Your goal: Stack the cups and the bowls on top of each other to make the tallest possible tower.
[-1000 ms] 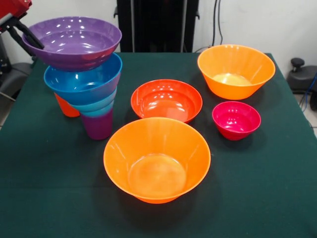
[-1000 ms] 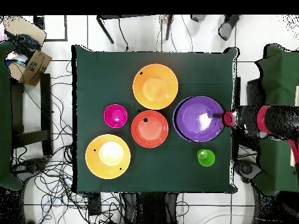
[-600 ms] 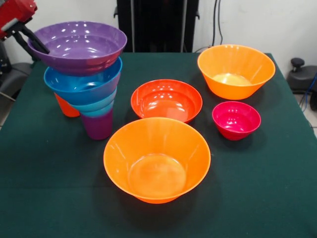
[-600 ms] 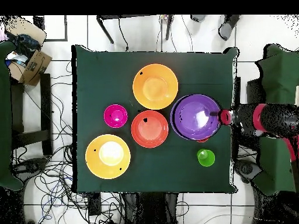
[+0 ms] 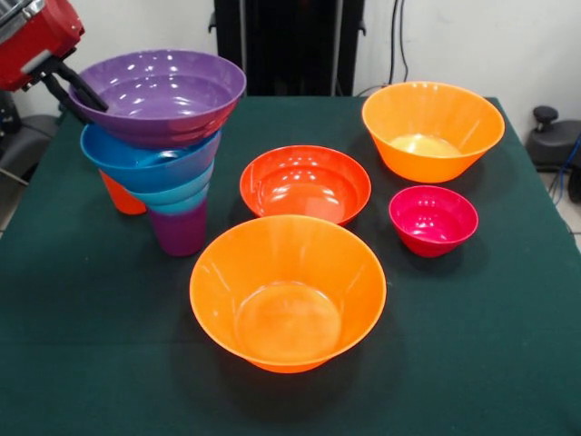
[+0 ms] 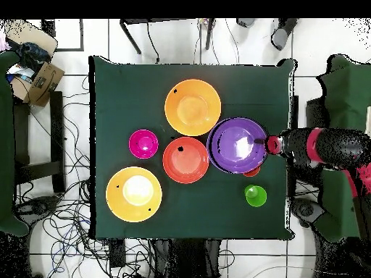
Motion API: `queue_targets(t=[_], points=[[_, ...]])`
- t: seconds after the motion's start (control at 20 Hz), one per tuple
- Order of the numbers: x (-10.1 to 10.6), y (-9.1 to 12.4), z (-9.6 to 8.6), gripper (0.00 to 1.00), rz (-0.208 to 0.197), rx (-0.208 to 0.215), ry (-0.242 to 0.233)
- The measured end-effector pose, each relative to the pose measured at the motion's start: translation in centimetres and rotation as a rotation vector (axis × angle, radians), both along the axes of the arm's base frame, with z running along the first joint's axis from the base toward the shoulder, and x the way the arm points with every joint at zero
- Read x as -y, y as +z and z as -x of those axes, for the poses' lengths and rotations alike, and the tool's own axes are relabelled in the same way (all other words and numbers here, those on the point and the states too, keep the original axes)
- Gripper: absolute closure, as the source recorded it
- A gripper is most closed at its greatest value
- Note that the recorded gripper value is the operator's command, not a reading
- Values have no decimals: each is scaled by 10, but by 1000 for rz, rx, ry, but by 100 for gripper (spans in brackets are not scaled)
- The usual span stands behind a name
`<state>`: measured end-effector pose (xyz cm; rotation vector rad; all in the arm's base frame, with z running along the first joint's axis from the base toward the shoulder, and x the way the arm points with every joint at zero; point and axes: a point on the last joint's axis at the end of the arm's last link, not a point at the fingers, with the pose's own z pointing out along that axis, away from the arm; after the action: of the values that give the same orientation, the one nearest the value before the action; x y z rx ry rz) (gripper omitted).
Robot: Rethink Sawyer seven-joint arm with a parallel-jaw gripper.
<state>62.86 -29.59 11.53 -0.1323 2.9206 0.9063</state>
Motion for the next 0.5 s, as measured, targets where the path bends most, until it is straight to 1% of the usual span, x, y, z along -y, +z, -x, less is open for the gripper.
queue_targets(t=[0.25, 0.35, 0.5], points=[[-1, -5, -2, 100, 1, 12, -9], [-1, -8, -2, 100, 17, 24, -11], [0, -11, -2, 100, 36, 30, -6]])
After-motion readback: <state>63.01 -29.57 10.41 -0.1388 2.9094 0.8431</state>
